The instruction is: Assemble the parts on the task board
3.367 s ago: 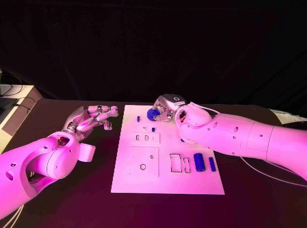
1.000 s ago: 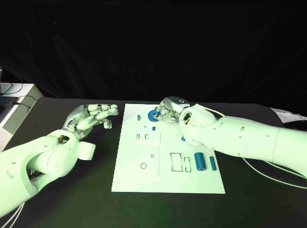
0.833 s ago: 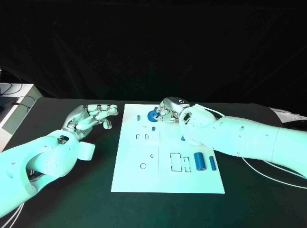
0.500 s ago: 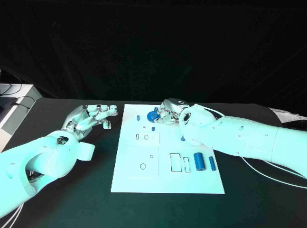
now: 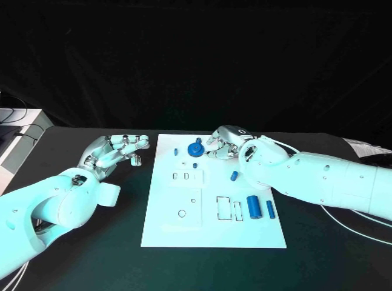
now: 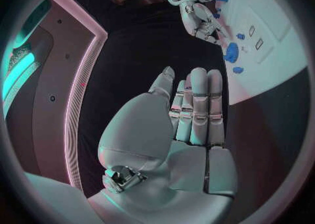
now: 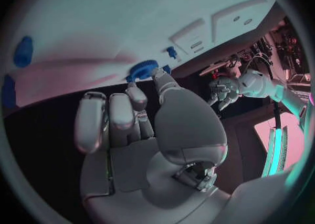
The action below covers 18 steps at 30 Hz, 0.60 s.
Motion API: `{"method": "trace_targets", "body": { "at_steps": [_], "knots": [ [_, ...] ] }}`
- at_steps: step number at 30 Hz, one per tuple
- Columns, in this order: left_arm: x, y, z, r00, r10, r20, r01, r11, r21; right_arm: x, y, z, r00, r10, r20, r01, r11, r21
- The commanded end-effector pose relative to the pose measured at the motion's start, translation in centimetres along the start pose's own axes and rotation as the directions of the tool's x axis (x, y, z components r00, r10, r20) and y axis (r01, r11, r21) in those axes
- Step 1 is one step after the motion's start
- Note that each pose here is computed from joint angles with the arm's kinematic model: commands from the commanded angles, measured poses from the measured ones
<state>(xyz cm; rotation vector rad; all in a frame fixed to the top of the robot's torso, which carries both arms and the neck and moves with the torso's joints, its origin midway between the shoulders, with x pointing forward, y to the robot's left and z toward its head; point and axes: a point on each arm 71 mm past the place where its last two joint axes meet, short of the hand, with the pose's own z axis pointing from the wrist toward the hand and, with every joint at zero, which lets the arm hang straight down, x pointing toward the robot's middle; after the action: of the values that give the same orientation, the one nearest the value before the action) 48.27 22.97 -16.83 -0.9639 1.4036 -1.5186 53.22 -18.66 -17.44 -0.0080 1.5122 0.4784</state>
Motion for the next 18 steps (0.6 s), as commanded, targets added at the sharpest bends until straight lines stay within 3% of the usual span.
{"method": "trace_targets", "body": {
  "at_steps": [1,9,18],
  "knots": [
    [0.04,-0.12,0.02,1.0,-0.001,-0.008,0.001,1.0,0.012,-1.7,-0.2,-0.9,0.985,0.128,0.117,-0.121,0.991,-0.062],
    [-0.15,-0.04,0.08,1.0,-0.002,-0.005,0.002,1.0,0.016,-3.9,-4.1,-2.9,0.96,0.271,0.073,-0.268,0.962,-0.052],
    [0.05,0.2,0.15,1.0,-0.009,-0.015,0.009,1.0,0.014,-5.2,-9.8,-4.2,0.978,0.207,0.001,-0.207,0.978,-0.034]
  ]
}}
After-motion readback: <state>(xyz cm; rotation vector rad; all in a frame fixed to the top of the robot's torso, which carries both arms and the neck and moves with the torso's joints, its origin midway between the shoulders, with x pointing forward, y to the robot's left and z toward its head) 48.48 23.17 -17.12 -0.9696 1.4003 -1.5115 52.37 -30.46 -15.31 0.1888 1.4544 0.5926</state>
